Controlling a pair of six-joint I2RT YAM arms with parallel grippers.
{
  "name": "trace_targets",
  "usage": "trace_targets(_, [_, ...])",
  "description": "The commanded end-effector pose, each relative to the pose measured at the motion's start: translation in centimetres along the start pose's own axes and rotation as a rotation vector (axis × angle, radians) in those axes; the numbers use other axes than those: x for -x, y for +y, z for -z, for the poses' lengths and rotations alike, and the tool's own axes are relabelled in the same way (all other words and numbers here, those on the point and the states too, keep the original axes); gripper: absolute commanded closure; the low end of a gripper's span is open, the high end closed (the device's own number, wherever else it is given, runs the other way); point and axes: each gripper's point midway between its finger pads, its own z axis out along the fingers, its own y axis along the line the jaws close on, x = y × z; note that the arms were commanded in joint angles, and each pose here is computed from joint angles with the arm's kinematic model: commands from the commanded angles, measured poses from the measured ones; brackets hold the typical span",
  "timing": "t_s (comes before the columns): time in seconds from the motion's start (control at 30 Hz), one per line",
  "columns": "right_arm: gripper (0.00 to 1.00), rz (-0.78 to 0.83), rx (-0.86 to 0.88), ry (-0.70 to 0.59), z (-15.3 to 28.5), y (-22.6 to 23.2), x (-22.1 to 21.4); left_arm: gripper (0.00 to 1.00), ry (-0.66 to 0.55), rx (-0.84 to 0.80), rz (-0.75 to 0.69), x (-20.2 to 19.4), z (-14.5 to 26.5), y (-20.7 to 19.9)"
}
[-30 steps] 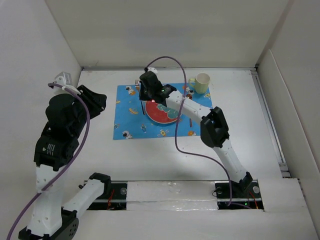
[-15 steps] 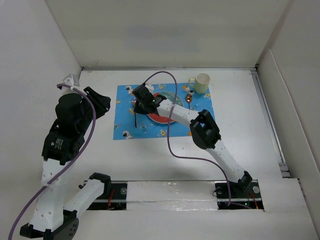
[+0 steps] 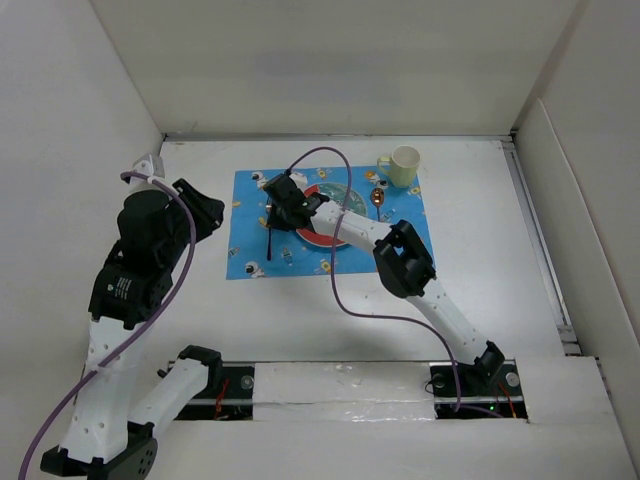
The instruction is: Set the dinner table for one person
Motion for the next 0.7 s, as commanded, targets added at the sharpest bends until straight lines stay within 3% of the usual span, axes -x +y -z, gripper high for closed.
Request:
trace_targets(0.0, [0.99,-0.031,0.007,-0.042,-0.4,0.7,1.0,0.71,-0.032,-0.029,0.002,0.5,0.2,-0.4])
trace_targets(0.2, [0.67,0.000,0.052,-0.060,1.1,2.2,2.2,0.70,-0.031,-0.013,-0.003,0.2,0.0,0.0])
trace_targets(0.3, [0.52,0.026,0.111,-0.063,3.0,3.9,3.3,0.64,-0.044,-0.008,-0.008,0.6,0.1,0.0])
trace_targets(0.43, [0.43,0.108,0.230,-0.066,7.0,6.8,4.9,0.54,-0.066,-0.012,-0.012,1.4,0.2,-0.3])
trace_targets(0.47, [0.00,0.119,0.274,-0.095,9.5,7.9,6.8,0.52,-0.077,-0.020,-0.012,1.8,0.2,-0.6])
trace_targets(0.53, [0.00,0.175,0.330,-0.091,11.8,8.6,7.6,0.47,-0.074,-0.032,-0.008,2.0,-0.1,-1.1])
trace_targets(0.57, [0.00,0.189,0.378,-0.132,15.5,10.0,9.4,0.45,-0.079,-0.049,-0.008,2.3,-0.2,-1.6])
trace_targets(0.67, [0.00,0.228,0.377,-0.206,19.8,8.4,12.1,0.38,-0.082,-0.101,-0.014,3.2,-0.9,-3.3])
